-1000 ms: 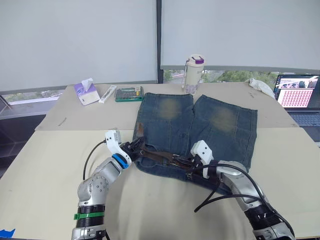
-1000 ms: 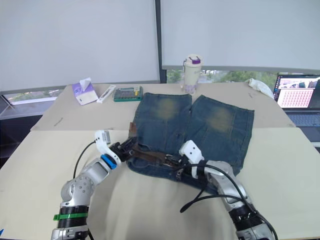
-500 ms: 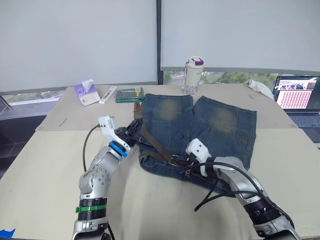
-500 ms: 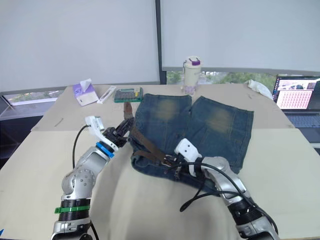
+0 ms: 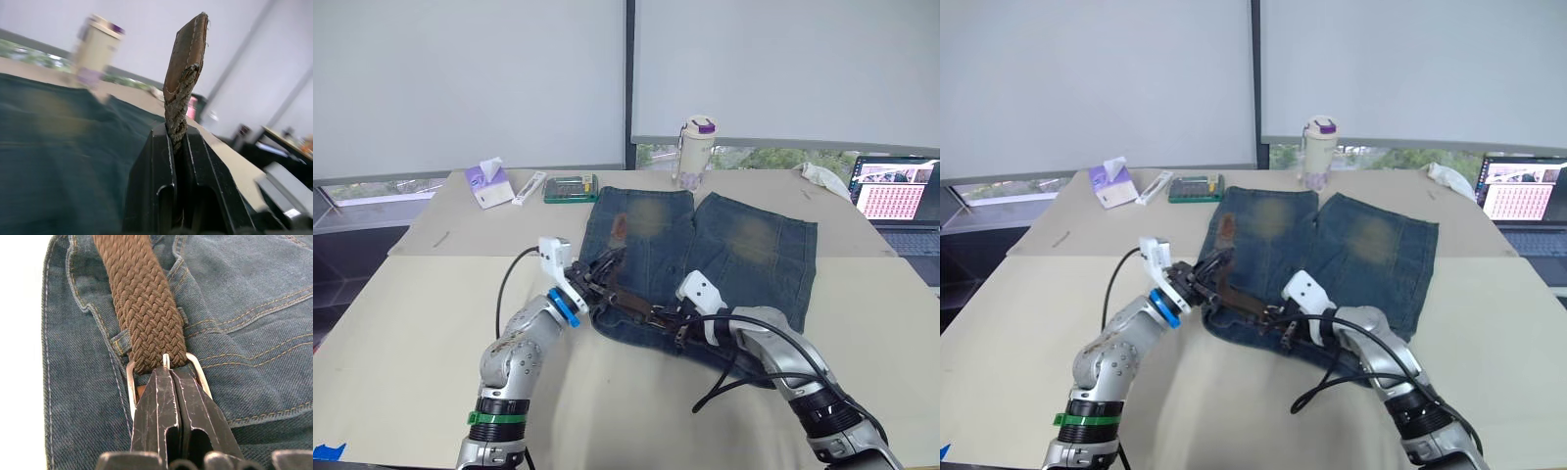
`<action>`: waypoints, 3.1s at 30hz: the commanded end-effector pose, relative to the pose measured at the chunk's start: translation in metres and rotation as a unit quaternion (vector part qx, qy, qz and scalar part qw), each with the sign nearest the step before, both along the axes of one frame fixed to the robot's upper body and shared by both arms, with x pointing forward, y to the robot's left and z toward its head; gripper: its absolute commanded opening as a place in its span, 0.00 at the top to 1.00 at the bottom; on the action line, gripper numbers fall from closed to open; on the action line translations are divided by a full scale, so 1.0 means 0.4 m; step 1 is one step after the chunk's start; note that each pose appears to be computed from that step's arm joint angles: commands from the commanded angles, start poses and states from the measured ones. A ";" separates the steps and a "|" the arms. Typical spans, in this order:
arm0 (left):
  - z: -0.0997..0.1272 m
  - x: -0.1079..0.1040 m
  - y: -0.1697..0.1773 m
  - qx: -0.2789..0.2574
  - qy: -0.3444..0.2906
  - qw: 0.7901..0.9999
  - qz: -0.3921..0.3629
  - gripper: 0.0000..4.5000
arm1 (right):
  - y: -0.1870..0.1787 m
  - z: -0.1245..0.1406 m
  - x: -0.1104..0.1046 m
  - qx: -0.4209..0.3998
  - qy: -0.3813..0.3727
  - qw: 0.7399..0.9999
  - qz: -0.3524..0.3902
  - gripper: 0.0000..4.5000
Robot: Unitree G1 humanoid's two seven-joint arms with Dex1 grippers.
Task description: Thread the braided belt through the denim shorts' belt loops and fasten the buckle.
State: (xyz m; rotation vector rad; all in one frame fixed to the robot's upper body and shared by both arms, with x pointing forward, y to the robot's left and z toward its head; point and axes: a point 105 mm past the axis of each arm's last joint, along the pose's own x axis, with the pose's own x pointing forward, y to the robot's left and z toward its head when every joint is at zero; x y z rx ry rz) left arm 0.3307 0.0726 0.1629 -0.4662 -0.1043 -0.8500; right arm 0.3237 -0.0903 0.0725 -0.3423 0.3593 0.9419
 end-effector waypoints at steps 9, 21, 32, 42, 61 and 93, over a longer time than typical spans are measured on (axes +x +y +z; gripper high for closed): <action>0.045 -0.042 -0.163 0.042 -0.069 0.992 -0.095 1.00 | -0.040 0.109 -0.009 0.131 -0.079 0.986 -0.065 0.99; 0.017 -0.023 -0.169 0.095 -0.088 0.990 -0.059 1.00 | -0.154 0.243 -0.102 0.230 -0.087 0.957 -0.157 0.58; -0.006 -0.003 -0.184 0.148 -0.118 0.982 -0.023 1.00 | -0.048 0.329 -0.065 0.364 -0.002 0.913 -0.187 0.01; -0.016 -0.016 -0.183 0.155 -0.129 0.979 -0.028 1.00 | -0.041 0.327 -0.028 0.384 0.023 0.891 -0.240 0.43; -0.020 -0.015 -0.145 0.141 -0.106 0.984 -0.031 0.53 | -0.065 0.318 -0.029 0.396 0.052 0.879 -0.263 0.99; -0.066 0.055 -0.088 0.259 -0.181 0.935 -0.159 0.73 | -0.307 0.237 -0.120 0.113 0.001 0.949 -0.294 0.99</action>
